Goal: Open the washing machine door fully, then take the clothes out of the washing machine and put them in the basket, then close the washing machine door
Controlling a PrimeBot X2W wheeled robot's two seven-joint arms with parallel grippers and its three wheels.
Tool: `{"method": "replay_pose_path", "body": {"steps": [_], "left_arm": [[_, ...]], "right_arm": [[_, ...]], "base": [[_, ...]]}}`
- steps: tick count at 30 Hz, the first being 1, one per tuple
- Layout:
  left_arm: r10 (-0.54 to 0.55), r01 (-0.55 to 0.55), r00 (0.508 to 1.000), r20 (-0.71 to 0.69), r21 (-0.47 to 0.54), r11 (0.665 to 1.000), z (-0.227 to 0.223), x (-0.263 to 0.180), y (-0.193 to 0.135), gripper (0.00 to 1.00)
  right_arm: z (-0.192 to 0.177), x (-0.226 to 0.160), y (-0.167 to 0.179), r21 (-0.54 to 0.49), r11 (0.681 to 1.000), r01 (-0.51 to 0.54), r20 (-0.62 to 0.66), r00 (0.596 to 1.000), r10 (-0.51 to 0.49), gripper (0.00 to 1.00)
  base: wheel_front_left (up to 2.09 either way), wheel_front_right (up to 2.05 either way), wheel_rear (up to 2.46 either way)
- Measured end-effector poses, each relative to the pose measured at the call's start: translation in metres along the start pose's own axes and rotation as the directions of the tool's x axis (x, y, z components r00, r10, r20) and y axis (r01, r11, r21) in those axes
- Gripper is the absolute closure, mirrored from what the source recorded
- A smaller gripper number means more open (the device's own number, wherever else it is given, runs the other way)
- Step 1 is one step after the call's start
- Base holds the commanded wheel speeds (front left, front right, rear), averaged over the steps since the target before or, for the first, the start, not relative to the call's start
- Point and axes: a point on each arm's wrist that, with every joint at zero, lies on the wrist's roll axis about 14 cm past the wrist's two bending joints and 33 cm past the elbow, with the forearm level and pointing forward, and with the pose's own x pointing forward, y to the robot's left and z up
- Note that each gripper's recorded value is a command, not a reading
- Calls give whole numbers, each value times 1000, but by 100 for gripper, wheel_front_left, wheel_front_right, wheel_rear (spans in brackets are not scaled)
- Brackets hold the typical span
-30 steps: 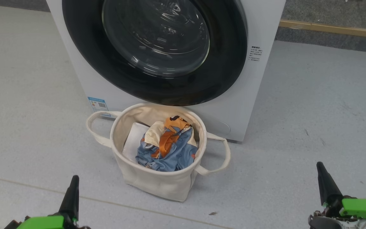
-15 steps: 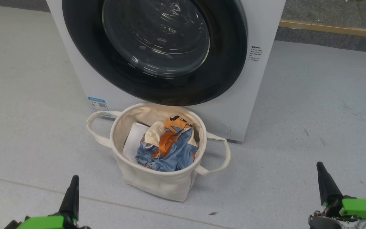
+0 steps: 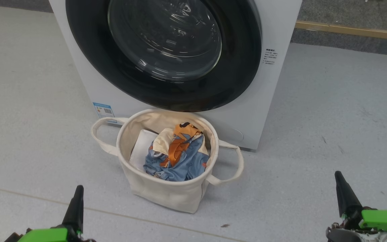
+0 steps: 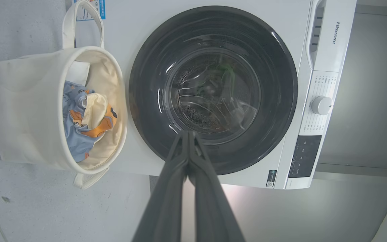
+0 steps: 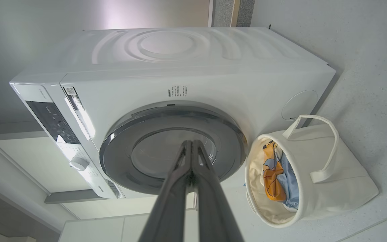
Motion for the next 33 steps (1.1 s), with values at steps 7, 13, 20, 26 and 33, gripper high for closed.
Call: {"method": "replay_pose_path", "body": {"steps": [7,13,20,26,33], "left_arm": [[0,0,1000,0,0,1000,0,0,0,100],[0,0,1000,0,0,1000,0,0,0,100],[0,0,1000,0,0,1000,0,0,0,100],[0,0,1000,0,0,1000,0,0,0,100],[0,0,1000,0,0,1000,0,0,0,100]], "right_arm": [[0,0,0,0,1000,0,0,1000,0,100],[0,0,0,0,1000,0,0,1000,0,100],[0,0,0,0,1000,0,0,1000,0,100],[0,0,0,0,1000,0,0,1000,0,100],[0,0,0,0,1000,0,0,1000,0,100]], "base": [[0,0,0],[0,0,0],[0,0,0],[0,0,0],[0,0,0]]}}
